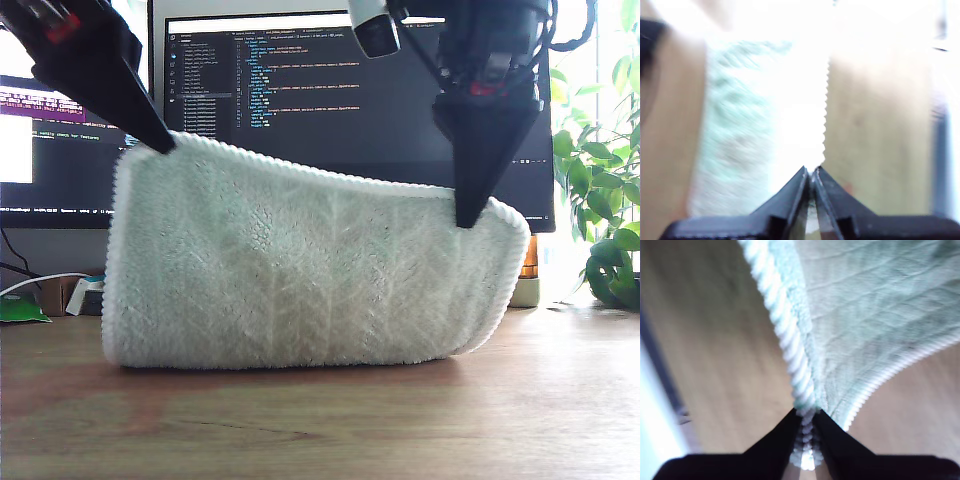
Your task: Fold the tea towel to a neat square and place it to the right
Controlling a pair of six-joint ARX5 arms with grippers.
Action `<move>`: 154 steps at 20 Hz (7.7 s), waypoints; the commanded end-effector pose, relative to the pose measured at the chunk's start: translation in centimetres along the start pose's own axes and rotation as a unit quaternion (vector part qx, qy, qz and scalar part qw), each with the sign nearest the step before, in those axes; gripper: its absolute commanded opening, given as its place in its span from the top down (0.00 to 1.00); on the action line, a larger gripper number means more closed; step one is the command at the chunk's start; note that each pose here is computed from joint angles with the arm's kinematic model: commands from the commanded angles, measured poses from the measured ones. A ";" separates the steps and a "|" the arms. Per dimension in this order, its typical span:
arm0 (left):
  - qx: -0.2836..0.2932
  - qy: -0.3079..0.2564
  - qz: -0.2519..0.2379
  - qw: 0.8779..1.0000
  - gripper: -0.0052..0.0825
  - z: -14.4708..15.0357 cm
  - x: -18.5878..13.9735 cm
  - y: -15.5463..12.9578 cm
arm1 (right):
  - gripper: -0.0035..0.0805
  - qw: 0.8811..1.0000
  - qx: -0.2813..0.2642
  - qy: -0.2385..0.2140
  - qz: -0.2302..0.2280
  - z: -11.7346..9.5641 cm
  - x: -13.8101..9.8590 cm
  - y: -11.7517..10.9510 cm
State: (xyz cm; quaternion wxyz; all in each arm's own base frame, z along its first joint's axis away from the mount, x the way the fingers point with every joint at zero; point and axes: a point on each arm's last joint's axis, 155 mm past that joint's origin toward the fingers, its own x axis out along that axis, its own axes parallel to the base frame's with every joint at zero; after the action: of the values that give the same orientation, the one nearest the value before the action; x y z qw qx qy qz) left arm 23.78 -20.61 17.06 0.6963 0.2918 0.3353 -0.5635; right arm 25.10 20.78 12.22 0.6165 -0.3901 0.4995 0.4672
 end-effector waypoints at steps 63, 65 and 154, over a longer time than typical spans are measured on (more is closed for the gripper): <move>-0.149 -0.018 0.055 0.987 0.56 -9.6 4.2 -5.2 | 0.68 0.976 0.033 -0.205 -0.070 -1.2 1.8 4.5; -0.152 -0.012 0.054 0.987 0.54 -9.7 5.0 -4.4 | 0.68 0.973 0.032 -0.215 -0.076 -0.7 1.5 4.2; -0.117 0.064 0.075 0.988 0.97 -8.4 7.3 -2.2 | 0.97 0.994 0.098 -0.016 -0.042 -5.3 6.5 3.8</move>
State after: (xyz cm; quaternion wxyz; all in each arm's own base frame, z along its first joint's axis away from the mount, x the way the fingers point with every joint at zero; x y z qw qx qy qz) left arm 21.14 -18.89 6.24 0.7409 0.2632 0.4245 -0.4490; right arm 19.95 17.93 4.50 0.6708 -0.3440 0.5202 0.4014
